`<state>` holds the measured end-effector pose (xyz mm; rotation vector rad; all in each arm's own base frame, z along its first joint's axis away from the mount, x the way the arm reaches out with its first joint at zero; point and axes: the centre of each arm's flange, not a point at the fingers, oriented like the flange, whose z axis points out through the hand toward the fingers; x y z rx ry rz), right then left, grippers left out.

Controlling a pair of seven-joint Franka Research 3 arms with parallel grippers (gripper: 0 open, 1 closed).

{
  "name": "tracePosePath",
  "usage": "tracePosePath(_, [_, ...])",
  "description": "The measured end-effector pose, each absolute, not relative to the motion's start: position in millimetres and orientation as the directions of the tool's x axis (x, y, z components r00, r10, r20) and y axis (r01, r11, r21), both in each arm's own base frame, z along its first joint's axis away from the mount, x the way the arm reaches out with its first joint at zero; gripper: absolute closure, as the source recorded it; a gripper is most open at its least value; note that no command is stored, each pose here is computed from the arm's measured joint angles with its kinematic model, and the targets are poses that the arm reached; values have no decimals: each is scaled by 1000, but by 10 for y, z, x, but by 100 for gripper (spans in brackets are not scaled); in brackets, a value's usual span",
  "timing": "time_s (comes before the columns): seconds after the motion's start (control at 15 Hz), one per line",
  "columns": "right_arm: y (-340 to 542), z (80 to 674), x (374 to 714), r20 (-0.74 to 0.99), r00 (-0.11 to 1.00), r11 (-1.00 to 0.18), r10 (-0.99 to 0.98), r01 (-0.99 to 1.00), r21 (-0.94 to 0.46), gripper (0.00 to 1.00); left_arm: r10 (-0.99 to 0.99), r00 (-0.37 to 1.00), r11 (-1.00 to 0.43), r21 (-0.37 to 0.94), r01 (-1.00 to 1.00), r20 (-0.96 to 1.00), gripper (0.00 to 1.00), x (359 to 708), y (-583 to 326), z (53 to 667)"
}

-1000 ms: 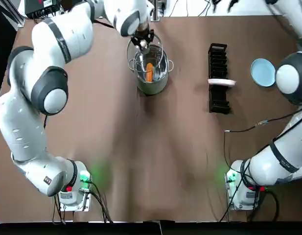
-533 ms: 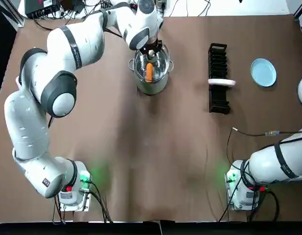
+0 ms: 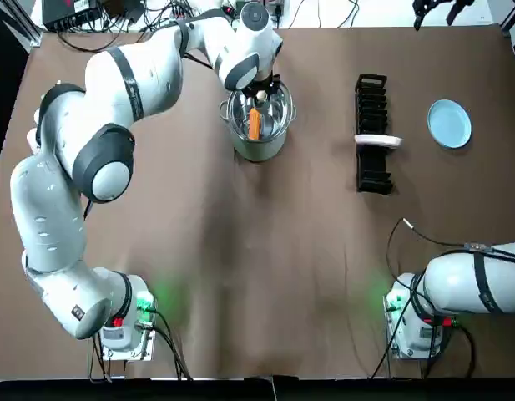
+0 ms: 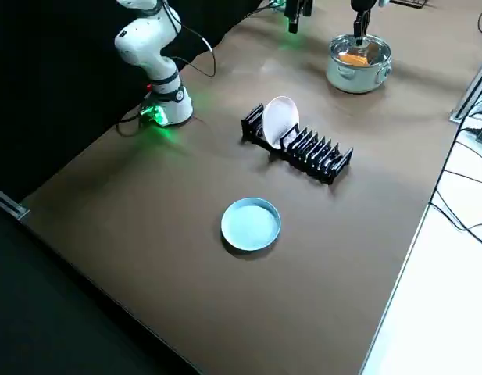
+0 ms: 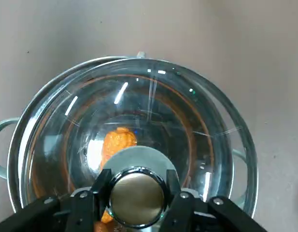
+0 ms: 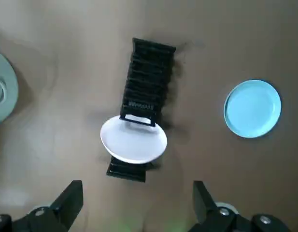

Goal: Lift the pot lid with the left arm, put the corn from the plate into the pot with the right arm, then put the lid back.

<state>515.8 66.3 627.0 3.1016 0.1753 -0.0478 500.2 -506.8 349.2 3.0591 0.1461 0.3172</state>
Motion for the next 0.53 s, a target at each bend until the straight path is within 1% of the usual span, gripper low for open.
tracePosePath(0.27, [351, 6587, 5058, -2, 998, -997, 67, 67, 26, 0, 109, 973, -993, 68, 97, 204, 49, 5050, -5020, 3490])
tracePosePath(0.53, [170, 6585, 5073, 1, 997, -995, 77, 76, -56, 0, 121, 972, -992, 56, 112, 203, 49, 5136, -4923, 3483])
